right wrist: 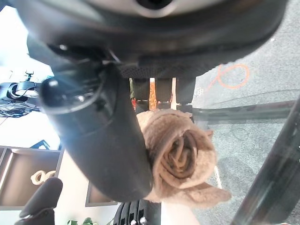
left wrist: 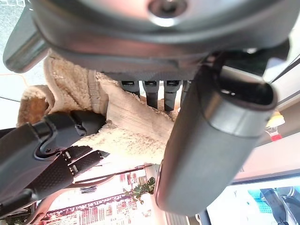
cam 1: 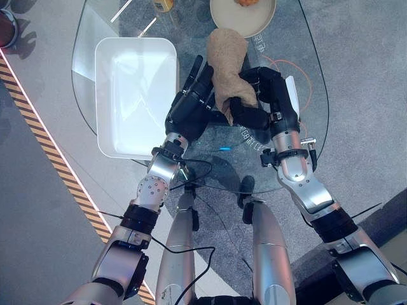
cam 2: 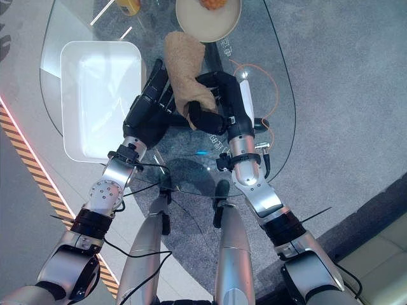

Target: Wipe the table with a cloth and put it in the basket.

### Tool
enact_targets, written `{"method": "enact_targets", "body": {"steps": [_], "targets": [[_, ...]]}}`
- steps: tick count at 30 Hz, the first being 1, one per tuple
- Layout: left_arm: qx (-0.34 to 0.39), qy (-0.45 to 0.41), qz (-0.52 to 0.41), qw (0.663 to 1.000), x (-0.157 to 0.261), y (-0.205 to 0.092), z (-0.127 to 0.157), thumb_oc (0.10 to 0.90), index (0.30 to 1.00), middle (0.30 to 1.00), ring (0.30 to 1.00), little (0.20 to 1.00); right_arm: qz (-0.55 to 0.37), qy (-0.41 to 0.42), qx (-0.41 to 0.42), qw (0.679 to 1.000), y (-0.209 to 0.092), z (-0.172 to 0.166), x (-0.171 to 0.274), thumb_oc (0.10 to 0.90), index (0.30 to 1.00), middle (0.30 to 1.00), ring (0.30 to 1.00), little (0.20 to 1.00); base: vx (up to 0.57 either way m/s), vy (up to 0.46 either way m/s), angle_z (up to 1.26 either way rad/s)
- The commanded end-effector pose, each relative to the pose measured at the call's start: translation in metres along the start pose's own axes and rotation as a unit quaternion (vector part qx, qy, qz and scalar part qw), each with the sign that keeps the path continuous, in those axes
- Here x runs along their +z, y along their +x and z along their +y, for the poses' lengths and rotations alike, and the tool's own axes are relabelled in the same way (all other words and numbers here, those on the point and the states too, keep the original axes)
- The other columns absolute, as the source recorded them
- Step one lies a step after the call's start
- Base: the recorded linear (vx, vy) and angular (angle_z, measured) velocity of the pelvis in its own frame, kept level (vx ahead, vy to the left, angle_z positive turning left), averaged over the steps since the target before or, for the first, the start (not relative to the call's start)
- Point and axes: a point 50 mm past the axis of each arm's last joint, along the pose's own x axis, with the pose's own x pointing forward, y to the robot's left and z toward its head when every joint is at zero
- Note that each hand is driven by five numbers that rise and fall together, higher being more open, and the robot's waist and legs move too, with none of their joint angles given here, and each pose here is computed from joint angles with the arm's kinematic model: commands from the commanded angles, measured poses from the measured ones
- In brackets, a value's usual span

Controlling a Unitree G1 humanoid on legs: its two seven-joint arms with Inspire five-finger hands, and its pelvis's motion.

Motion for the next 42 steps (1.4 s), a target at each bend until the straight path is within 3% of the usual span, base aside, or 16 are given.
{"method": "enact_targets", "body": {"steps": [1,21,42], "targets": [[-0.204,-0.001,0.000,0.979,0.003,0.020,-0.071,0.800,0.900,0.900,0.900,0.900,-0.217,0.068,0.012,0.974,0.017,0.007,0.100,0.100,0.300,0.300,0.300,0.200,0.00,0.000,0.00],[-0.298,0.070,0.006,0.952,0.006,0.016,-0.089,0.800,0.900,0.900,0.900,0.900,-0.179,0.057,0.012,0.982,0.019,0.006,0.089,0.100,0.300,0.300,0.300,0.200,0.00,0.000,0.00],[-0.309,0.147,0.014,0.940,0.011,0.016,-0.092,0.800,0.900,0.900,0.900,0.900,-0.161,0.042,0.020,0.986,0.020,0.005,0.085,0.100,0.300,0.300,0.300,0.200,0.00,0.000,0.00]]}}
